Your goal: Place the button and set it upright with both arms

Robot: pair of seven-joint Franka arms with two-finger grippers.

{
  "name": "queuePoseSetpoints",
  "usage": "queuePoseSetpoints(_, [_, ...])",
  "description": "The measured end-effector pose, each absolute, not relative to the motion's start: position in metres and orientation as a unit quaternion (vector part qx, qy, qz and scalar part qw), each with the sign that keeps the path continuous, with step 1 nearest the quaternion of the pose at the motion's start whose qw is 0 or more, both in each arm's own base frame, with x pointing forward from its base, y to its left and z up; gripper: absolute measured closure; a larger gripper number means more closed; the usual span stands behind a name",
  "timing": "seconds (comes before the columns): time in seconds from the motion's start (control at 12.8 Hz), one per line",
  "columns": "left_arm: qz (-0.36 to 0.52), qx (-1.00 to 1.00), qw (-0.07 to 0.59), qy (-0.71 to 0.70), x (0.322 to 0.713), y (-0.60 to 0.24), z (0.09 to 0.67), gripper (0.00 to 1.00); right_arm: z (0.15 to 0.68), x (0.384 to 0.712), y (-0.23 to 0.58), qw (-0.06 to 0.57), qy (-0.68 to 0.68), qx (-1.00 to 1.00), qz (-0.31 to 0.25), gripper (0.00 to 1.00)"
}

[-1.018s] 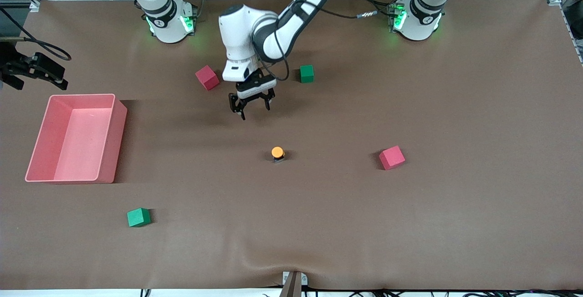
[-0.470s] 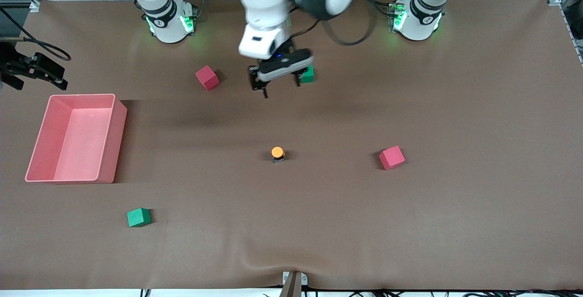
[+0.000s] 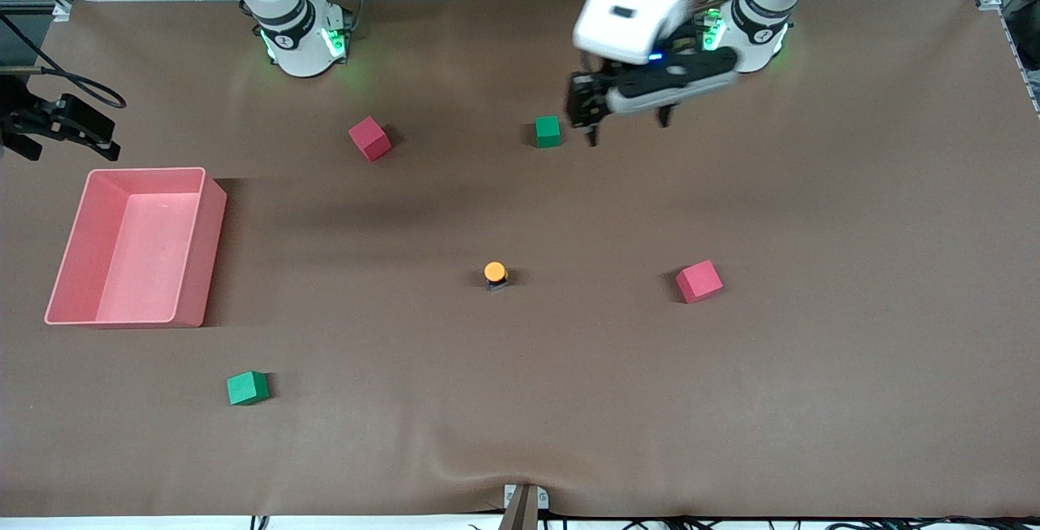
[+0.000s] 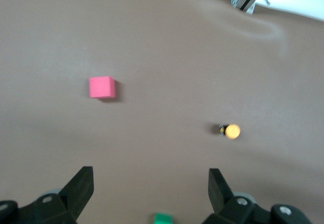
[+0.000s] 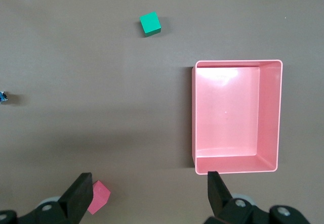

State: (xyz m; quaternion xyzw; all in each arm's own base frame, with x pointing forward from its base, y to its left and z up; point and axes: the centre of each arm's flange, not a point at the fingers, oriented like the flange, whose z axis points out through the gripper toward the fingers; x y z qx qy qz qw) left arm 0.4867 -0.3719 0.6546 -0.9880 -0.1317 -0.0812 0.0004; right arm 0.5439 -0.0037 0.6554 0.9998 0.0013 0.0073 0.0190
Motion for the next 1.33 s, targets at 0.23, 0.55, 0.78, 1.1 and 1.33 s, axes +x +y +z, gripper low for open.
queuePoseSetpoints(0.23, [-0.051,-0.989,0.006,-0.135,0.501,-0.291,0.683,0.00,0.655,0.544,-0.004,0.019,0.001,1.000,0.007,0.00])
queuePoseSetpoints(0.55, [-0.020,-0.990,0.021,-0.139,0.509,-0.209,0.695,0.00,0.655,0.544,-0.004,0.019,0.001,1.000,0.007,0.00])
queuePoseSetpoints(0.78, [-0.011,-0.994,0.021,-0.106,0.522,-0.131,0.697,0.00,0.655,0.544,-0.004,0.019,0.001,1.000,0.007,0.00])
queuePoseSetpoints(1.1, [-0.002,-0.996,0.019,-0.085,0.525,-0.065,0.695,0.00,0.655,0.544,-0.004,0.019,0.001,1.000,0.007,0.00])
queuePoseSetpoints(1.33, [0.001,-0.998,0.020,-0.067,0.526,-0.055,0.693,0.00,0.655,0.544,-0.004,0.019,0.001,1.000,0.007,0.00])
